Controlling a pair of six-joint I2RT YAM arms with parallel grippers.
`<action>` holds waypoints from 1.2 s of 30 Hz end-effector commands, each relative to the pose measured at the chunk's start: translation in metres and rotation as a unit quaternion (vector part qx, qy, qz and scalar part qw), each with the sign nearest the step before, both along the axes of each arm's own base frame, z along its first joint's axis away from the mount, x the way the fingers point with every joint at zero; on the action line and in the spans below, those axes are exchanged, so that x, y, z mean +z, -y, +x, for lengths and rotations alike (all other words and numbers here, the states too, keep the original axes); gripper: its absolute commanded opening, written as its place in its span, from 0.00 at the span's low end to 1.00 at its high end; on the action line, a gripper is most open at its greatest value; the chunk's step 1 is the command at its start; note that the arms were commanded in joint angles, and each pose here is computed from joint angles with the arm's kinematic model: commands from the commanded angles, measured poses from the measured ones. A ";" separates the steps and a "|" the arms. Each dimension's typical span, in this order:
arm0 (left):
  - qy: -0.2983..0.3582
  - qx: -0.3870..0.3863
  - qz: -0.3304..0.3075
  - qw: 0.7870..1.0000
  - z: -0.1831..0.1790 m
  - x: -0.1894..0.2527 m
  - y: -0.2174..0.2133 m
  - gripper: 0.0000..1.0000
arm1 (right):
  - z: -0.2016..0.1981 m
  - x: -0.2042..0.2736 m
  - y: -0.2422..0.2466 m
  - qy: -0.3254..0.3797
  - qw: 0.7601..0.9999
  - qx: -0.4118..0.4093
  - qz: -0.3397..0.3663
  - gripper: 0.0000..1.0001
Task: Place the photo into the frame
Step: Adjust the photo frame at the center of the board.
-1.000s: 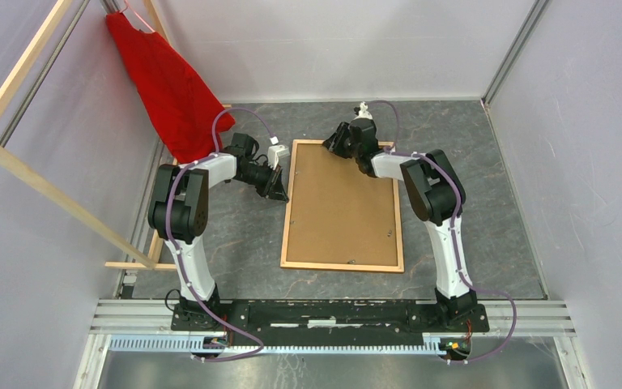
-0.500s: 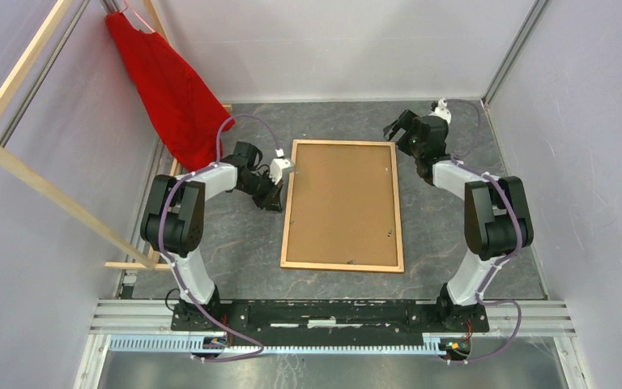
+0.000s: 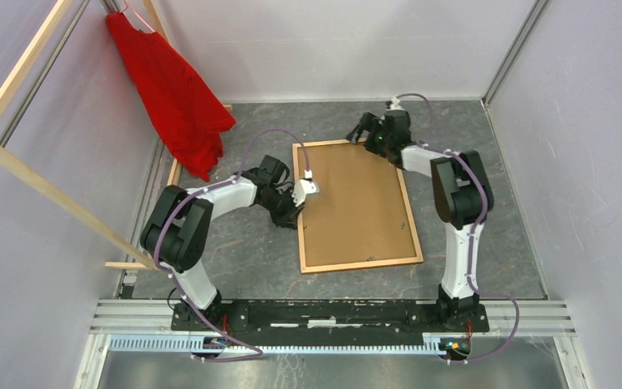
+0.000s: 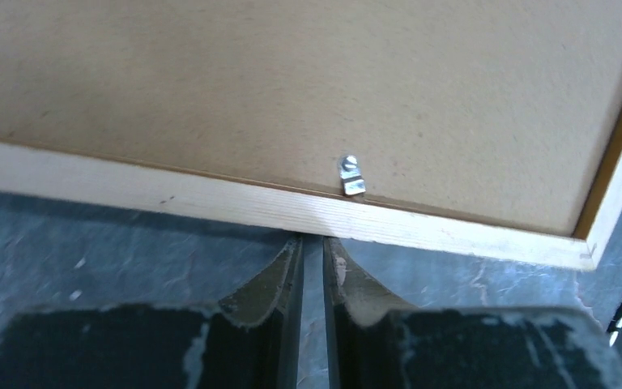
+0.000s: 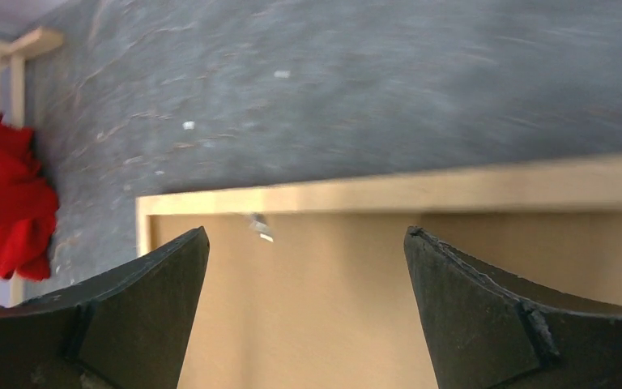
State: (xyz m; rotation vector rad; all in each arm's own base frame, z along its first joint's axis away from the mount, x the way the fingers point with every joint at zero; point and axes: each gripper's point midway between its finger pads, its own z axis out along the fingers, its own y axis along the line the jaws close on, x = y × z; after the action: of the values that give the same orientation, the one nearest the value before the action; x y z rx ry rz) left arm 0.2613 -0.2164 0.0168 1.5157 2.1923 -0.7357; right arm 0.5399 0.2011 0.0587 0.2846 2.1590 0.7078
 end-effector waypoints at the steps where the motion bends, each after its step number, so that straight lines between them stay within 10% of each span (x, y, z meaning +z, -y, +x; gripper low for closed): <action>1: -0.022 -0.057 0.009 0.998 -0.039 -0.006 0.025 0.24 | 0.002 0.018 -0.104 0.007 0.989 0.145 0.021 0.98; 8: -0.061 -0.139 0.005 0.988 -0.085 0.005 0.057 0.38 | 0.007 0.053 -0.125 0.041 0.983 0.176 0.026 0.98; 22: 0.009 -0.082 0.027 0.996 -0.023 0.044 0.005 0.47 | 0.026 0.069 0.111 0.054 0.992 -0.105 -0.056 0.98; 36: 0.067 -0.018 0.064 0.996 0.013 -0.011 0.021 0.43 | 0.038 -0.014 0.070 -0.025 0.999 -0.042 0.007 0.98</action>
State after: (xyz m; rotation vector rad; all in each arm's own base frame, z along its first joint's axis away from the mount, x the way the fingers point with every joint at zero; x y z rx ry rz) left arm 0.2686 -0.2268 0.0183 1.6387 2.1605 -0.5596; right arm 0.5703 0.1110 0.0477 0.4152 2.1665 0.5815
